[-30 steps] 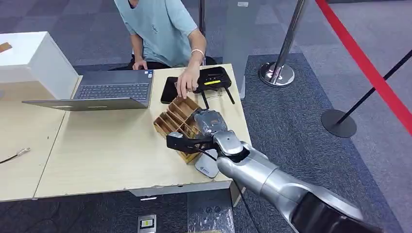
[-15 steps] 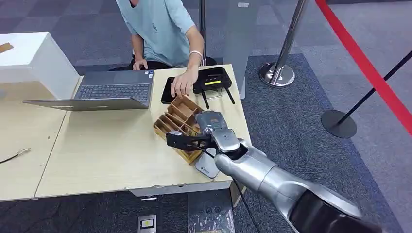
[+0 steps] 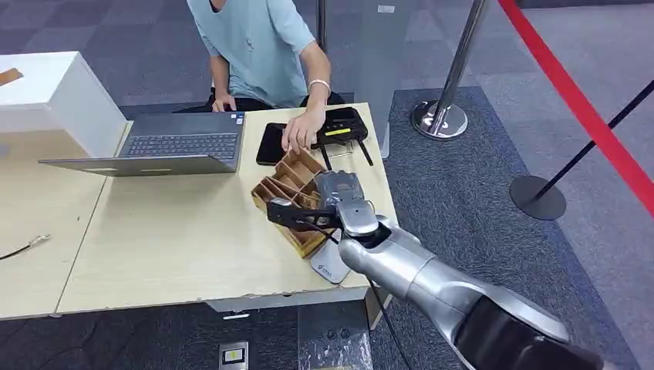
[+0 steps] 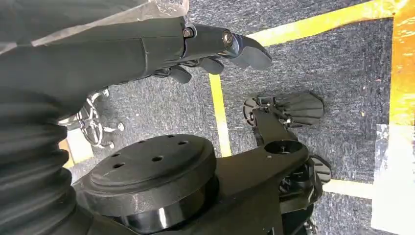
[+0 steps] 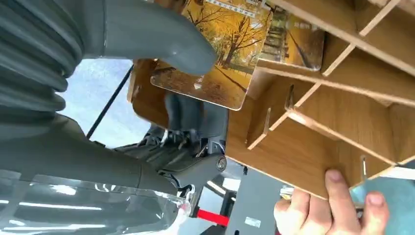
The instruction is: Pass the card to the sensor for recognition and then transmit it.
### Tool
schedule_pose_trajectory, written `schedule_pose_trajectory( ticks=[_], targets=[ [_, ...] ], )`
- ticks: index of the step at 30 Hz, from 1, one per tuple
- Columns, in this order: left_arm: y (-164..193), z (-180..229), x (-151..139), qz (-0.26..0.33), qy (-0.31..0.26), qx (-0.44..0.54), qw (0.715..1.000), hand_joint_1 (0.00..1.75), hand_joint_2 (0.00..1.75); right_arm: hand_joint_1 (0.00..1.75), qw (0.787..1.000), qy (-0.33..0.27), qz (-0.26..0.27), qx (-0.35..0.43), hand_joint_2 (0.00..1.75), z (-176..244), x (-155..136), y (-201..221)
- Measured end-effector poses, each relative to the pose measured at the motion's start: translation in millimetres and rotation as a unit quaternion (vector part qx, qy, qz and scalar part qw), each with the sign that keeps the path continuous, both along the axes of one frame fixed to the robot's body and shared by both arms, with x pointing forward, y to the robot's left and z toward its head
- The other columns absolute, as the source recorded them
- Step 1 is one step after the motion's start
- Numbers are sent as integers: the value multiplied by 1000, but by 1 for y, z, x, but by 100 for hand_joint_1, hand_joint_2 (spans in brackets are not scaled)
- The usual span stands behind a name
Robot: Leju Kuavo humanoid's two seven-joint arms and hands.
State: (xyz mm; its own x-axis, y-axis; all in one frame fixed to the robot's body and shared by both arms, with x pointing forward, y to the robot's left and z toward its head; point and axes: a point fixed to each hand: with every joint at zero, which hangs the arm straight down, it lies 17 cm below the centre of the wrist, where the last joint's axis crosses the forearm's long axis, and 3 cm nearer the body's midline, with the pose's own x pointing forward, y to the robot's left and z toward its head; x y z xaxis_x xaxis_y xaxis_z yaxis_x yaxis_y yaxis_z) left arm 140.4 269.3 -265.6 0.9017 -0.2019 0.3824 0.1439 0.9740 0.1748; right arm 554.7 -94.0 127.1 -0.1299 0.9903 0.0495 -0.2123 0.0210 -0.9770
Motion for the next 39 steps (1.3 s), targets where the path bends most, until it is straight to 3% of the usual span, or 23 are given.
schedule_pose_trajectory(
  ticks=[18, 39],
  targets=[
    [1, 0, 0, 2, -1, 3, 1000, 0, 175, 175, 999, -7, -5, 46, 175, 13, 8, 2],
    [1, 2, 8, 1, -6, 3, 1000, 0, 175, 175, 995, -67, -16, 76, 175, 108, 51, -7]
  ],
)
